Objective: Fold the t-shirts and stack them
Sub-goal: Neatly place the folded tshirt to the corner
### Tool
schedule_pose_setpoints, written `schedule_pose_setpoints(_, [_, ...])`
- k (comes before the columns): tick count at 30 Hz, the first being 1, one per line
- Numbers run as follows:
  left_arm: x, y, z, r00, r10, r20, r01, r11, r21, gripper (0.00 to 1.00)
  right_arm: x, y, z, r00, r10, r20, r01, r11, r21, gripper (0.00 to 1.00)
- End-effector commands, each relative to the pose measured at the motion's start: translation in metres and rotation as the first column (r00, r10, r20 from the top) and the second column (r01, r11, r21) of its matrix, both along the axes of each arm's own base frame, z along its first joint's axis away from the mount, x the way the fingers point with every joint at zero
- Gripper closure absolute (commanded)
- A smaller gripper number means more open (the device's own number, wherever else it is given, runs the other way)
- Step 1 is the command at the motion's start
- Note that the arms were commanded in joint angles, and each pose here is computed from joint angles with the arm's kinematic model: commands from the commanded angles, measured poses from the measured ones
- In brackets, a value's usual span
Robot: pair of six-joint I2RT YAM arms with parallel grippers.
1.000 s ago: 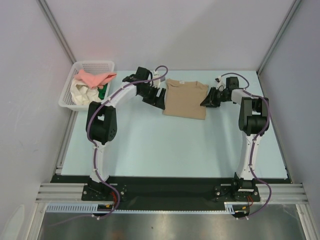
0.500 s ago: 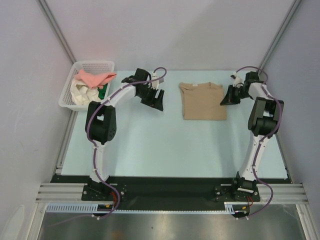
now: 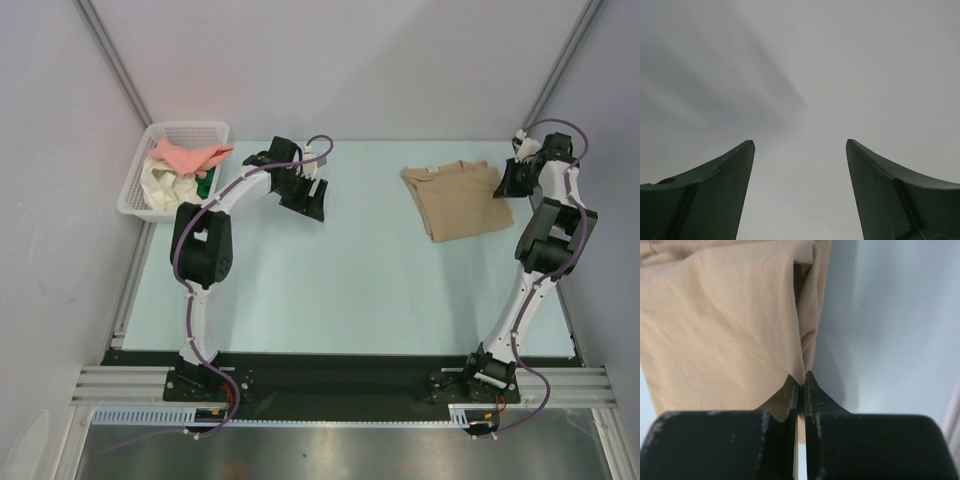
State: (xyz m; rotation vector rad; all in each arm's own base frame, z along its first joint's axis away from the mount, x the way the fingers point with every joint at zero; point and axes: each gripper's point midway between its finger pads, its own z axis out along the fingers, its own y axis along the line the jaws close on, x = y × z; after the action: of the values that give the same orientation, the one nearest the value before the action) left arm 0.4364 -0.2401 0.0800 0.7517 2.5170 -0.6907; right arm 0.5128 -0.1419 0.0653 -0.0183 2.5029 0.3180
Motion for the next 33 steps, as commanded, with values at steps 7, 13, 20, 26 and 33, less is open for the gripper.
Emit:
schedule_pose_setpoints(7, [0.004,0.001,0.031,0.992,-0.041,0.122,0.034,0.998,0.058,0.21,0.032,-0.053,0.006,0.986,-0.13,0.1,0.131,0.991,-0.011,1.0])
schedule_pose_setpoints(13, [-0.001,-0.004,0.026,0.988,-0.074,0.136,0.058,0.992,0.115,0.21,0.043,-0.077,-0.01,0.974,-0.199,0.107,0.203,0.979,-0.026,1.0])
schedule_pose_setpoints(20, [-0.003,-0.01,0.026,0.982,-0.097,0.163,0.07,0.984,0.166,0.2,0.049,-0.089,-0.017,0.961,-0.251,0.113,0.256,0.966,-0.034,1.0])
schedule_pose_setpoints(26, [0.0,-0.013,0.026,0.979,-0.099,0.176,0.067,0.982,0.178,0.21,0.037,-0.083,-0.018,0.969,-0.228,0.092,0.231,0.972,-0.03,1.0])
schedule_pose_setpoints(33, [0.002,-0.018,0.025,0.98,-0.099,0.171,0.072,0.985,0.155,0.21,0.006,-0.069,-0.026,0.98,-0.2,0.021,0.2,0.979,-0.031,1.0])
